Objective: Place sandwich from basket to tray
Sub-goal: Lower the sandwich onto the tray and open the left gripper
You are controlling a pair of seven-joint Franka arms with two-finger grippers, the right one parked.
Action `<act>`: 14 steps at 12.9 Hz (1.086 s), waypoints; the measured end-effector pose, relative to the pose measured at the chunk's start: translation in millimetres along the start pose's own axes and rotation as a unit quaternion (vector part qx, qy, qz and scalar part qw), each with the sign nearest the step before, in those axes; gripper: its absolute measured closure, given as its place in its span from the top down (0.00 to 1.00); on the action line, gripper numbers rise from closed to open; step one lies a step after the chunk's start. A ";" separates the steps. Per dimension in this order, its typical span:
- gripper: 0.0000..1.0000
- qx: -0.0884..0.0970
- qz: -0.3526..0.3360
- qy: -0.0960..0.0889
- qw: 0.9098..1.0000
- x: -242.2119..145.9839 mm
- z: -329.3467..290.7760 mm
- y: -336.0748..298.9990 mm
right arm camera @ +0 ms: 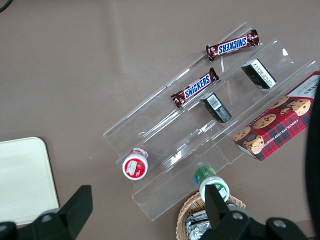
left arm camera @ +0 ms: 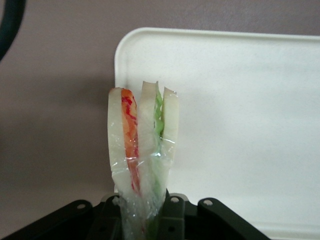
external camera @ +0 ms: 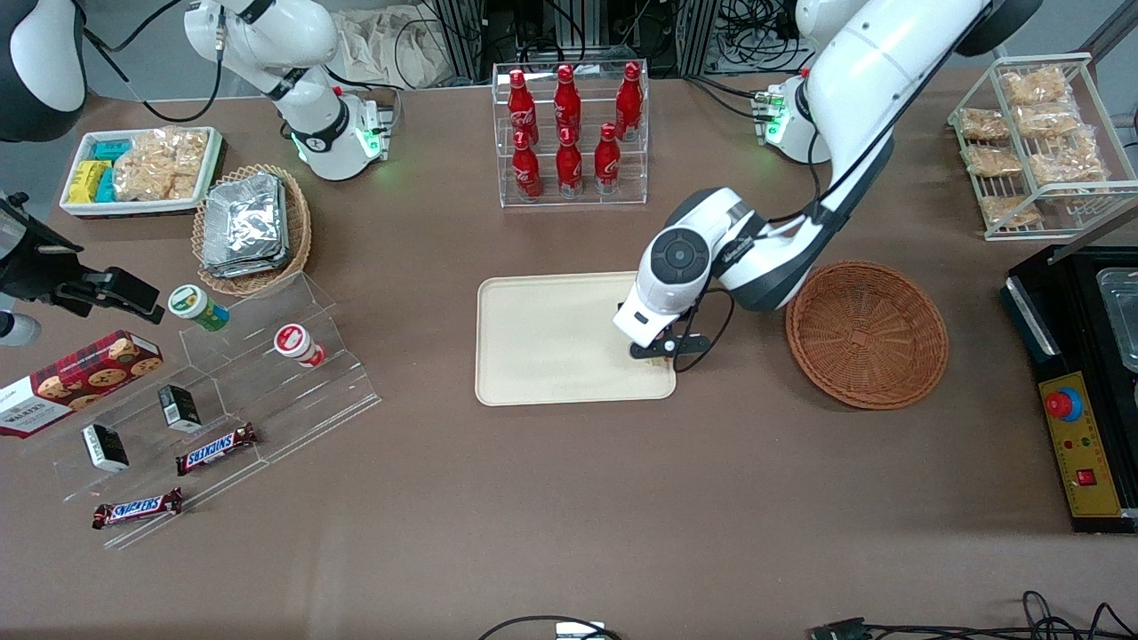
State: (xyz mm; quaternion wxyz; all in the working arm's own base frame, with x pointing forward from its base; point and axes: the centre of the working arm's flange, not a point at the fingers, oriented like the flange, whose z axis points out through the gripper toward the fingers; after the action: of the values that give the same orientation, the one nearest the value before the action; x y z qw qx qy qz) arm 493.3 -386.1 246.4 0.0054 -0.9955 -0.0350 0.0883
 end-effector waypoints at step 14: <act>0.93 0.002 -0.010 0.003 1.000 6.2 28.0 2.0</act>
State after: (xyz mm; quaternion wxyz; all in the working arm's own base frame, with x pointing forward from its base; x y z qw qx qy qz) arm 494.5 -387.6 217.7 0.0087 -0.9953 -0.0452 0.0849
